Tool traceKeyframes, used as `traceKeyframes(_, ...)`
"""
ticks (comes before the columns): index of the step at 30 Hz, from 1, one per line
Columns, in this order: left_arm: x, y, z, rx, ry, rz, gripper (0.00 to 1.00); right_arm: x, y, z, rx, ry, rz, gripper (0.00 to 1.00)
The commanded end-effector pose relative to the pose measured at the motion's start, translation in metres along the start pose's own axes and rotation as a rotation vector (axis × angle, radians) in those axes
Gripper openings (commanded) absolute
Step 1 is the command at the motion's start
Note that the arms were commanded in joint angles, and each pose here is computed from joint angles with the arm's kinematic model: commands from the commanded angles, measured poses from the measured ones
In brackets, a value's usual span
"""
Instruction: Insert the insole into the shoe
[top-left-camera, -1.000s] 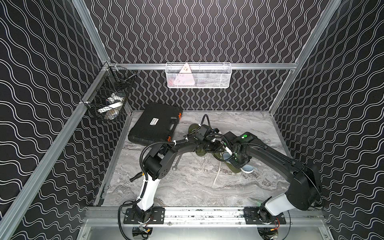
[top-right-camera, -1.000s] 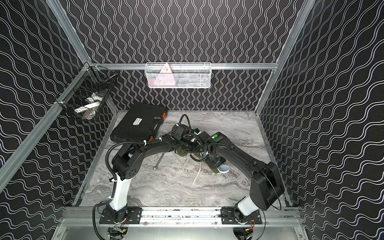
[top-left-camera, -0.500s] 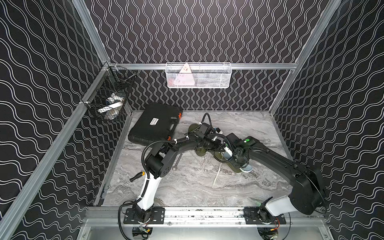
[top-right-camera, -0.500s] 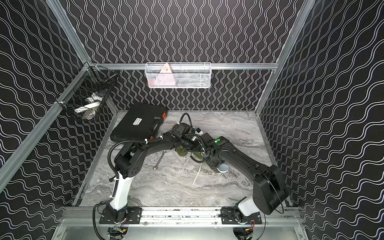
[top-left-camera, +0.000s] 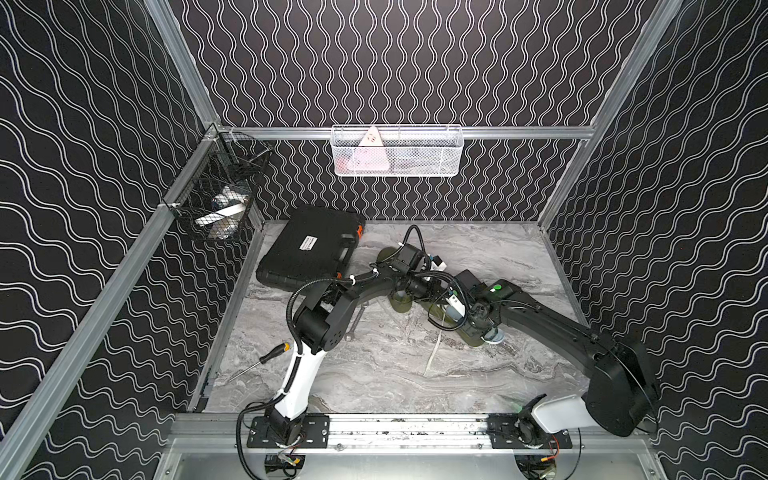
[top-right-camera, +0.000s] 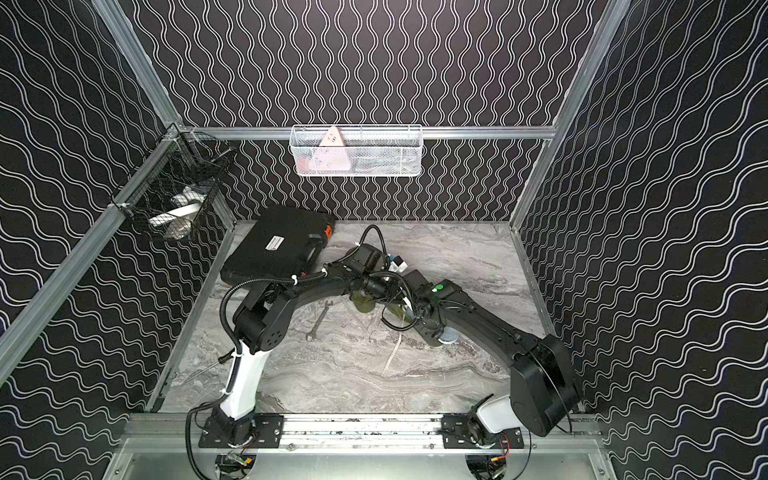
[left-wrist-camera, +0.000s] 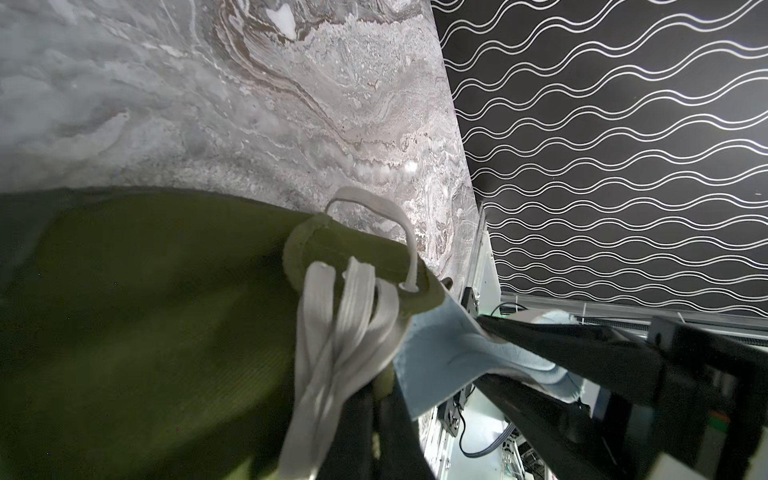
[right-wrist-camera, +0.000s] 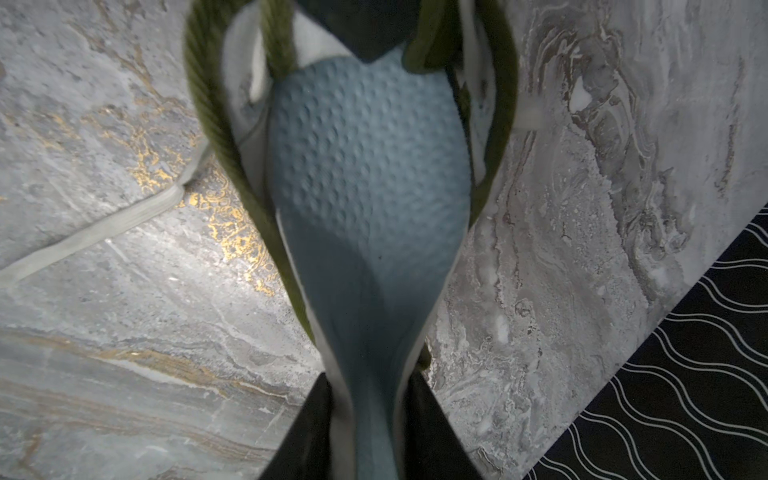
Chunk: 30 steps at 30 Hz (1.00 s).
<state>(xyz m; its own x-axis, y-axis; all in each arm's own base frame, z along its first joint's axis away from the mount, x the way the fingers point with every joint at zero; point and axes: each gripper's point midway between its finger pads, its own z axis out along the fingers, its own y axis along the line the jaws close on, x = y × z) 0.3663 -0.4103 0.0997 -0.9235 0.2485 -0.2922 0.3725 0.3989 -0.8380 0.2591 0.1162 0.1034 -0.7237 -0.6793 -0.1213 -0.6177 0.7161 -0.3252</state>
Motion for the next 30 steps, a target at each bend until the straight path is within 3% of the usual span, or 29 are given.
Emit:
traceKeyframes(1, 0.001, -0.013, -0.002, 0.068, 0.021, 0.023, 0.00, -0.019, -0.004, -0.001, 0.017, -0.077, -0.005, 0.31)
traceKeyframes(7, -0.007, -0.015, -0.007, 0.148, -0.009, -0.020, 0.00, -0.011, 0.002, 0.003, 0.006, -0.116, -0.014, 0.29)
traceKeyframes(21, 0.002, -0.007, -0.007, 0.111, 0.009, -0.033, 0.00, -0.030, 0.011, 0.019, -0.029, -0.155, 0.000, 0.30)
traceKeyframes(24, 0.001, -0.003, -0.008, 0.085, -0.002, -0.036, 0.00, -0.018, 0.013, 0.016, -0.037, -0.141, 0.005, 0.41)
traceKeyframes(30, -0.005, -0.001, -0.011, 0.045, -0.033, -0.032, 0.00, -0.001, 0.018, 0.007, -0.079, -0.092, 0.025, 0.79)
